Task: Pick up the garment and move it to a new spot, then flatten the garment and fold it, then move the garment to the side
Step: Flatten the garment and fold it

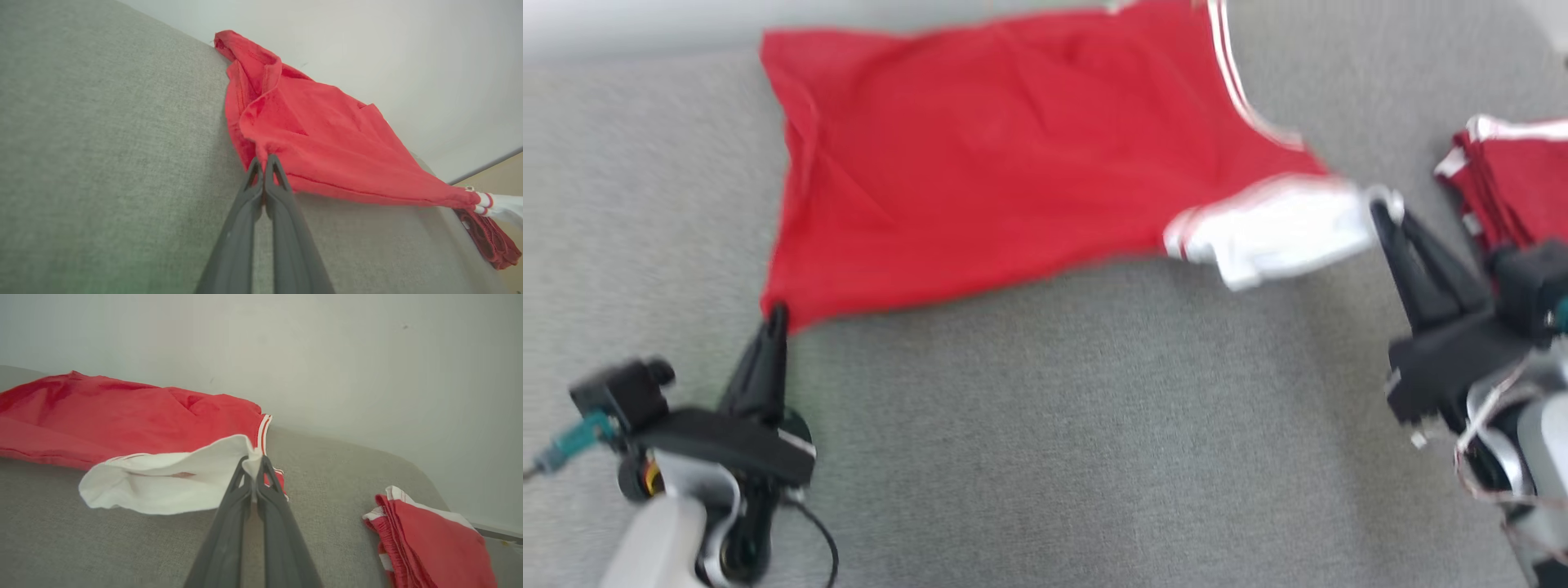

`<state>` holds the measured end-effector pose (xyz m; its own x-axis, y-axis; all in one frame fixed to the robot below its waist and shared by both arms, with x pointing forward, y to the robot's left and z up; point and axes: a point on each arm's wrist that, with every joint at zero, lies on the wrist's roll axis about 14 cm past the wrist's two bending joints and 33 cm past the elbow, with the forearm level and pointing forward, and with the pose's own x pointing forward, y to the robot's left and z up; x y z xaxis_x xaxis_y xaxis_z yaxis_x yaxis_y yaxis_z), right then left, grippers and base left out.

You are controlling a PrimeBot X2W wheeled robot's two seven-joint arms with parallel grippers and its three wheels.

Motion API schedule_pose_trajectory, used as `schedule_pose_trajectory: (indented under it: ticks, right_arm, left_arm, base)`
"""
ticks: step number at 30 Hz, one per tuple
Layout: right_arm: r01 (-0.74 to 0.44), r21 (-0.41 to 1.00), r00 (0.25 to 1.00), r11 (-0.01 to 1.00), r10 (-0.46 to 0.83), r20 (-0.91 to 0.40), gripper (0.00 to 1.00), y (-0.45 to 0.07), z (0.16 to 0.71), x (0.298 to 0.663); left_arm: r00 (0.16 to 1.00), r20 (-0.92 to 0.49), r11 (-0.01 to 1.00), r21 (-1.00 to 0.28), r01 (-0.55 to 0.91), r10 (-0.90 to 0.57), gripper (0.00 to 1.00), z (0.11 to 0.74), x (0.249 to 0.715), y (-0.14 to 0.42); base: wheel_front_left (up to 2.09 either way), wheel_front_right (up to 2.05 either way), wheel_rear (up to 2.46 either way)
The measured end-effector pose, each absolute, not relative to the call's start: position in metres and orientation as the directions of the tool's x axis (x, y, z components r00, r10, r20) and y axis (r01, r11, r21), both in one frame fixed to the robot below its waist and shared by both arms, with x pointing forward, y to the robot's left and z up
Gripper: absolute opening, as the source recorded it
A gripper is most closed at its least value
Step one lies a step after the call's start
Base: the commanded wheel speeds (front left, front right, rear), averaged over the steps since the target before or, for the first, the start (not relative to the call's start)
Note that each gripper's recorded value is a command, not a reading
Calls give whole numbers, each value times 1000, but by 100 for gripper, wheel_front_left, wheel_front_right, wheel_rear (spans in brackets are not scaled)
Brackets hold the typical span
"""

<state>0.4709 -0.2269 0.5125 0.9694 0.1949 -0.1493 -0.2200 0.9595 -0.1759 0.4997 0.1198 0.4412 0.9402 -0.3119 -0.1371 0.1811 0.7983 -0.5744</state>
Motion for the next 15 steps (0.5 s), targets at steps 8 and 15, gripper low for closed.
schedule_pose_trajectory:
  ticks: [8, 15]
  right_arm:
    - [-216, -90, 953, 972, 191, -235, 0, -221, 500, 424]
    - [-214, -36, 925, 976, 191, -330, 0, -218, 487, 386]
  left_arm:
    - [941, -195, 779, -618, 102, -277, 0, 435, 451, 130]
    - [923, -270, 744, -667, 25, -274, 0, 422, 405, 133]
  base:
    - [0, 0, 0]
    - [0, 0, 0]
